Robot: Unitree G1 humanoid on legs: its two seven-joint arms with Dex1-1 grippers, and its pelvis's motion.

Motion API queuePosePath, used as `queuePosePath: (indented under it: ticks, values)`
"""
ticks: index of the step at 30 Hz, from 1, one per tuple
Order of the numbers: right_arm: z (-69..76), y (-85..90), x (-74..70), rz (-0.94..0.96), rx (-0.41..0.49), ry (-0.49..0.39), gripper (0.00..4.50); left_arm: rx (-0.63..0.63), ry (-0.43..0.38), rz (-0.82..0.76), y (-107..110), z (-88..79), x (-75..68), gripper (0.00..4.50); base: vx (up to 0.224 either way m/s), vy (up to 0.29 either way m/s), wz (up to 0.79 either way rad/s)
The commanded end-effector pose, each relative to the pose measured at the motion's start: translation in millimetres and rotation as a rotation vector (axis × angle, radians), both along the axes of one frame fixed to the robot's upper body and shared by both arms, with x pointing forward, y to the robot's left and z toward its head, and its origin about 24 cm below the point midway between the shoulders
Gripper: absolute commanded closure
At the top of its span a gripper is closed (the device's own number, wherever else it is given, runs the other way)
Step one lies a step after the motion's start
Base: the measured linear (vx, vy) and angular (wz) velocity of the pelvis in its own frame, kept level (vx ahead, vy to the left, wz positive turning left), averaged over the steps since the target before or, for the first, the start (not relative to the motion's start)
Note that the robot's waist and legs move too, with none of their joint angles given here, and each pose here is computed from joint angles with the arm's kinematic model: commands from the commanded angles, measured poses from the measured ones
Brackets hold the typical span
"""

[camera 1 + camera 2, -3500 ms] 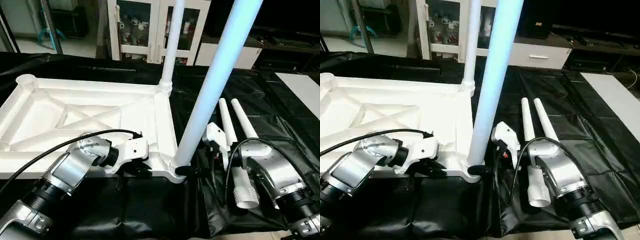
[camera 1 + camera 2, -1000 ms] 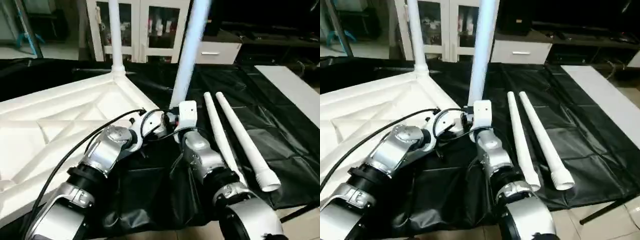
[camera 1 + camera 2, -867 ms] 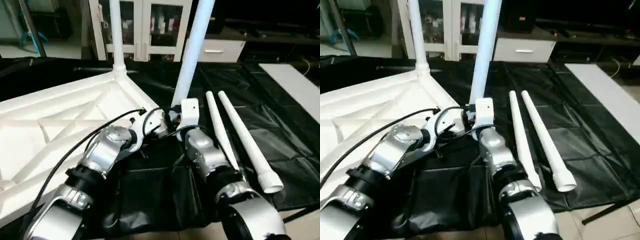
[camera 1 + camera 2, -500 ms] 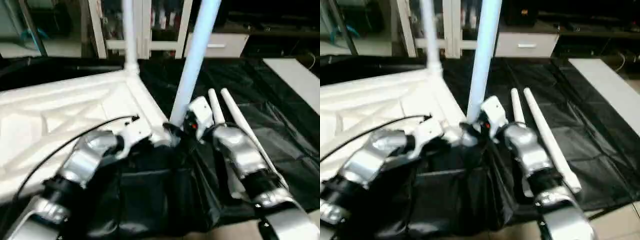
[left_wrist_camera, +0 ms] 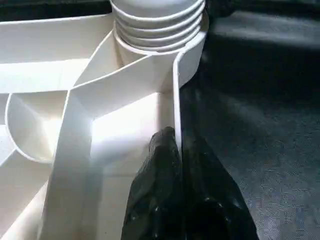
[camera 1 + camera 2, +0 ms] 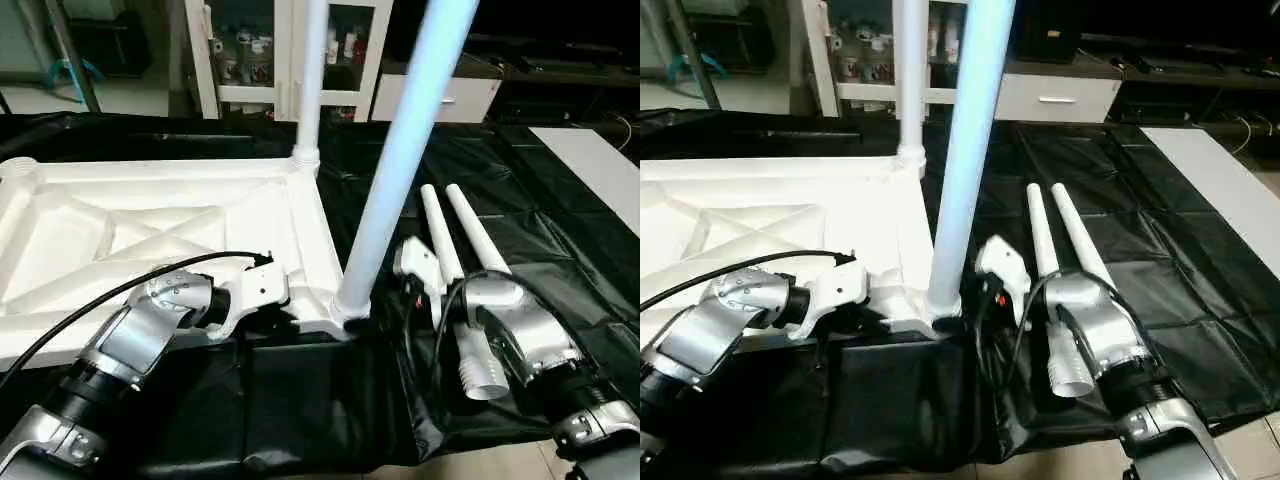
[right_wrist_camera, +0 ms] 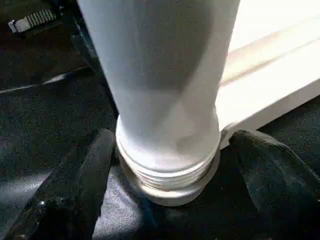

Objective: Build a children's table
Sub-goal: Rotate leg to tighten

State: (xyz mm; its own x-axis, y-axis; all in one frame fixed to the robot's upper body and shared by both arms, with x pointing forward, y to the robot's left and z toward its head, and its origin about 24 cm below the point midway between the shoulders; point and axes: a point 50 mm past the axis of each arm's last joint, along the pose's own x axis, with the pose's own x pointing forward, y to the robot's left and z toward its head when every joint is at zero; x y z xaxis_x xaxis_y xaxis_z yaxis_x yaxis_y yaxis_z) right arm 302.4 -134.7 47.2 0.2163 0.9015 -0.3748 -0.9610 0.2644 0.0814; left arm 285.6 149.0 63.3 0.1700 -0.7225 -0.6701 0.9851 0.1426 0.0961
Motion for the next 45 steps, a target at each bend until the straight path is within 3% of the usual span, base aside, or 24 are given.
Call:
queuePosePath:
  ticks: [1, 15, 22, 27, 32, 40, 45]
  values:
    - [1.3, -2.4, 1.7, -0.014, -0.001, -0.002, 0.53, 0.059, 0.091, -0.041, -2, -19.7, -11.6, 4.5, 0.0, 0.0, 0.0]
    - [1.6, 11.3, 10.8, -0.049, 0.11, 0.003, 0.53, 0.058, 0.104, -0.064, -8, -23.0, -14.8, 4.5, 0.0, 0.0, 0.0]
    - [-1.9, 12.7, 8.5, -0.028, 0.118, 0.021, 1.29, 0.061, 0.116, -0.068, -8, -23.8, -17.8, 4.5, 0.0, 0.0, 0.0]
    - [-6.2, 11.4, 6.6, 0.005, 0.068, 0.017, 1.7, 0.063, 0.115, -0.062, -7, -24.0, -17.6, 4.5, 0.0, 0.0, 0.0]
    - [-8.3, 8.8, 6.2, 0.015, 0.039, 0.009, 1.81, 0.063, 0.113, -0.063, -9, -24.2, -17.1, 4.5, 0.0, 0.0, 0.0]
    - [-9.2, 9.0, 13.8, -0.112, 0.086, 0.04, 1.83, 0.03, 0.083, 0.009, -10, -22.8, -11.6, 4.5, 0.0, 0.0, 0.0]
    - [-25.7, 14.3, 20.6, -0.33, 0.054, 0.045, 1.84, 0.016, 0.02, 0.152, -10, -23.0, 3.3, 4.5, 0.0, 0.0, 0.0]
